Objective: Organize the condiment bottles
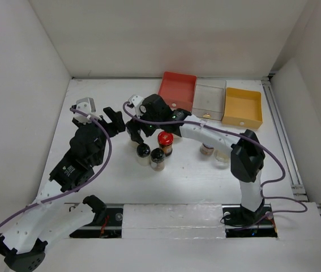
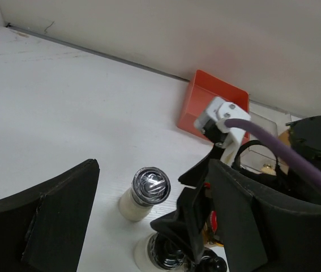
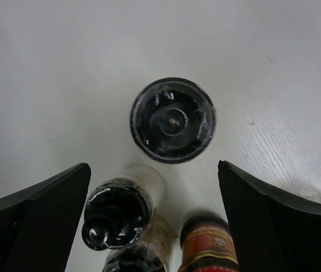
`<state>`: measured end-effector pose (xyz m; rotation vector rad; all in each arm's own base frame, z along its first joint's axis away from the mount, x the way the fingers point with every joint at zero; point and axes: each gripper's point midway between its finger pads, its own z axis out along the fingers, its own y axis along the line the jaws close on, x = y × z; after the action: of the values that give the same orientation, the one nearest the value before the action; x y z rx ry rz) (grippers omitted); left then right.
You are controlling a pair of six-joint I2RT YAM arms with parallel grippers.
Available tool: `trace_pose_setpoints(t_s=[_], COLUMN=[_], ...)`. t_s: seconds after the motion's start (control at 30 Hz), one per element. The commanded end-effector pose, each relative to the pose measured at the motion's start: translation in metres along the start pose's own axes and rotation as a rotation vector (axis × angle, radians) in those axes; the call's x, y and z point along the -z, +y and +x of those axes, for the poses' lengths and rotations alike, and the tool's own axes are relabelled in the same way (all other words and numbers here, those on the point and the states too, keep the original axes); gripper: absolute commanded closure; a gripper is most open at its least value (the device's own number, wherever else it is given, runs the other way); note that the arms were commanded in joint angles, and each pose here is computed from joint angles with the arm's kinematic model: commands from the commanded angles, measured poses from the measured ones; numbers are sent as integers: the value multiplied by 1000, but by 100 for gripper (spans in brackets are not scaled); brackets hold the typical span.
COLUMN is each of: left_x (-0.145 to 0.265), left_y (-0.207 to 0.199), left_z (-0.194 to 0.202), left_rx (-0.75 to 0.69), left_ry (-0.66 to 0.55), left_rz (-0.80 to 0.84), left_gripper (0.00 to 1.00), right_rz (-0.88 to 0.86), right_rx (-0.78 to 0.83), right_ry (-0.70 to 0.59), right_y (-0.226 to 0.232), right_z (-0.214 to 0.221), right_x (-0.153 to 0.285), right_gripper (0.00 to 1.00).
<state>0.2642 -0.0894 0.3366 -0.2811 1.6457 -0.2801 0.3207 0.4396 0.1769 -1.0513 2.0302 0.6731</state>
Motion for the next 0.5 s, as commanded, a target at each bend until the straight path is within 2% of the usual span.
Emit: trace_pose_setpoints(t_s=[0.0,0.23,0.47], left_x=[2,4,7], left_y=[-1,0,5], left_z=[-11,-14,-19], left_rx=[37,43,66], left_ry=[-44,-52,-77], left_rz=[6,9,-6], left_gripper=[26,26,26], right_rz=[-40,22,62], right_rx=[32,28,18], right_ry=[-13,9,-75], right_y=[19,4,-4], right_z=[-15,-5,-16], right_x=[-7,-31,-45], right_gripper=[0,0,0])
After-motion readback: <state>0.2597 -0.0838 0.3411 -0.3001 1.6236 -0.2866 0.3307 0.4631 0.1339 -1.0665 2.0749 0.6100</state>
